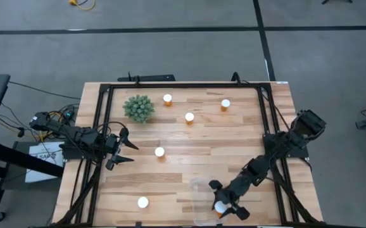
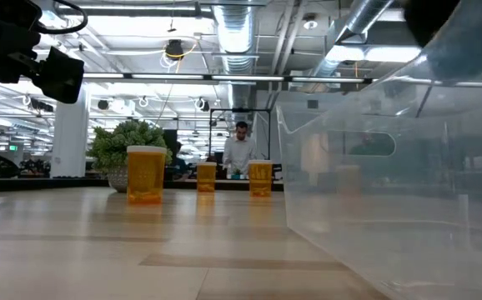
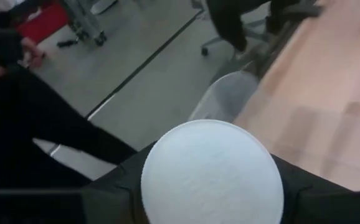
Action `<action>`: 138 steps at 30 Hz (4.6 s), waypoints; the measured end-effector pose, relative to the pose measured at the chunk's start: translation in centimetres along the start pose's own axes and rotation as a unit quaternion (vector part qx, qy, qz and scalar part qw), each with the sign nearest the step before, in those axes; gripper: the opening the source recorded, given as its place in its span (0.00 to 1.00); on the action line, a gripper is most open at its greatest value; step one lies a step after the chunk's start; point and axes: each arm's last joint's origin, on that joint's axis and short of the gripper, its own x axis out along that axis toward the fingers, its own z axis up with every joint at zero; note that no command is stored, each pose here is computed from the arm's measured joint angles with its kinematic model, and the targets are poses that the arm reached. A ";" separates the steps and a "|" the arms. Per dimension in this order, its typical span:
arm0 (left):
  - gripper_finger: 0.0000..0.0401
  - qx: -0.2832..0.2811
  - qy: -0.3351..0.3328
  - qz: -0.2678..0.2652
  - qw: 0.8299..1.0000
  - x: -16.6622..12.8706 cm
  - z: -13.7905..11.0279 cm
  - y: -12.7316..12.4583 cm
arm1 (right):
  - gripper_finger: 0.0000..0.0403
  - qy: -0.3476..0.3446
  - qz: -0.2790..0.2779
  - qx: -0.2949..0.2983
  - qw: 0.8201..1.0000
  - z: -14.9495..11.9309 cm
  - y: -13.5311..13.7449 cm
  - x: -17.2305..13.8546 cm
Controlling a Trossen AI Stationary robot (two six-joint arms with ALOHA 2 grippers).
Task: Pick and place pill bottles into a basket
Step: Put the orange pill bottle into the transparent bin
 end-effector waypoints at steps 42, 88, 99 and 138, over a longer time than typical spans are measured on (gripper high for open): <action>0.60 0.000 0.000 0.000 1.000 0.0 0.0 0.0 | 0.39 0.034 0.003 -0.009 0.999 -1.6 -1.9 1.4; 0.60 0.000 0.001 0.000 1.000 0.0 0.0 0.0 | 0.55 -0.123 -0.561 0.260 0.776 -2.4 -13.0 -18.7; 0.60 0.000 0.001 0.000 1.000 0.0 0.0 0.0 | 0.69 -0.037 -0.652 0.289 0.699 -4.8 -14.2 -20.9; 0.60 0.000 0.000 0.000 1.000 0.0 0.0 0.0 | 0.81 -0.066 -0.650 0.388 0.650 -6.4 -16.5 -24.7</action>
